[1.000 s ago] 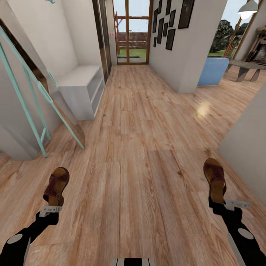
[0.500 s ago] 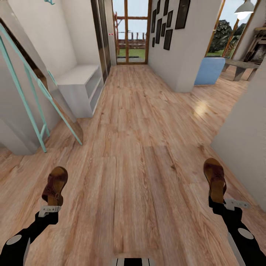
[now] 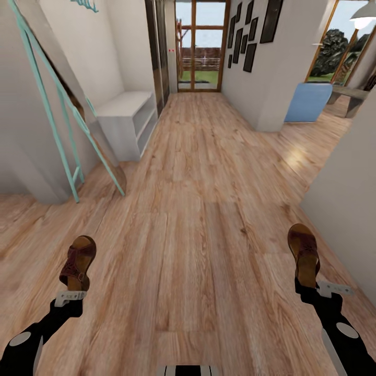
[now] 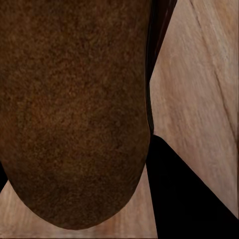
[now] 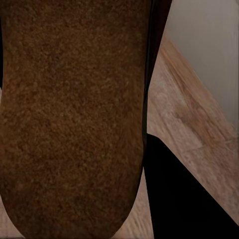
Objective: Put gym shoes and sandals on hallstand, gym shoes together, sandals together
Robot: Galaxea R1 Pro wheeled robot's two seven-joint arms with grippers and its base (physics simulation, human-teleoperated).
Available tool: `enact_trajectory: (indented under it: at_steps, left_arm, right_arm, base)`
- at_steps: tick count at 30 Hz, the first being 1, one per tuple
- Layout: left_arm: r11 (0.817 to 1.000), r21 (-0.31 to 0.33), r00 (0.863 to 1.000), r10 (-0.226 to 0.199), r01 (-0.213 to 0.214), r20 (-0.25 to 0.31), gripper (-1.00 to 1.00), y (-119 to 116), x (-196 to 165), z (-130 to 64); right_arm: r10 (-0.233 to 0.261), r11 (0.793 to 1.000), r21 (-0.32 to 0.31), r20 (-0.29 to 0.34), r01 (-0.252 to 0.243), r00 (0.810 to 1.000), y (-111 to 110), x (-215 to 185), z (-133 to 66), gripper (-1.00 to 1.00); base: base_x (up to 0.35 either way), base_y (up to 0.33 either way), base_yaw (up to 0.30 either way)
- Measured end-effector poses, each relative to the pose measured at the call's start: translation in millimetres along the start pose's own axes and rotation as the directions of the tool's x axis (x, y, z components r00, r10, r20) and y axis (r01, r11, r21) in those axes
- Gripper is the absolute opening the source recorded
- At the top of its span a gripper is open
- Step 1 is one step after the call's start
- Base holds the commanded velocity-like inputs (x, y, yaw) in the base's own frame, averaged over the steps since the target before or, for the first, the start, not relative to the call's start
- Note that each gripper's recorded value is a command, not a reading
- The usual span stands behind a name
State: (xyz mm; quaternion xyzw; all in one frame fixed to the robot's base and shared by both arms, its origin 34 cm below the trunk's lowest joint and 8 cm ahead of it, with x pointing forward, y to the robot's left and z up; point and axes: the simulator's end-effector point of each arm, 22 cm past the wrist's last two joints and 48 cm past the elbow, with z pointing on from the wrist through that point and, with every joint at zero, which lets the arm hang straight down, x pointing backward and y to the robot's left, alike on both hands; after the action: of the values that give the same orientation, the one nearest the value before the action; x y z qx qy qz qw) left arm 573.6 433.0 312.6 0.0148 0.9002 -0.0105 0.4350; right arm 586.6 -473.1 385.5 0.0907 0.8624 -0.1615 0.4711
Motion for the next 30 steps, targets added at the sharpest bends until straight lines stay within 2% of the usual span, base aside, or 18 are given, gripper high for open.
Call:
enact_trajectory:
  at_steps: [30]
  left_arm:
    - [1.0,0.004,0.999,-0.003,0.003,0.036,-1.0,-4.6,-17.5,-3.3]
  right_arm:
    - [0.012,1.0,-0.001,0.03,-0.012,0.999,-1.5,-16.1,-4.6,-1.0]
  base:
    - [-0.186,-0.231,0.197]
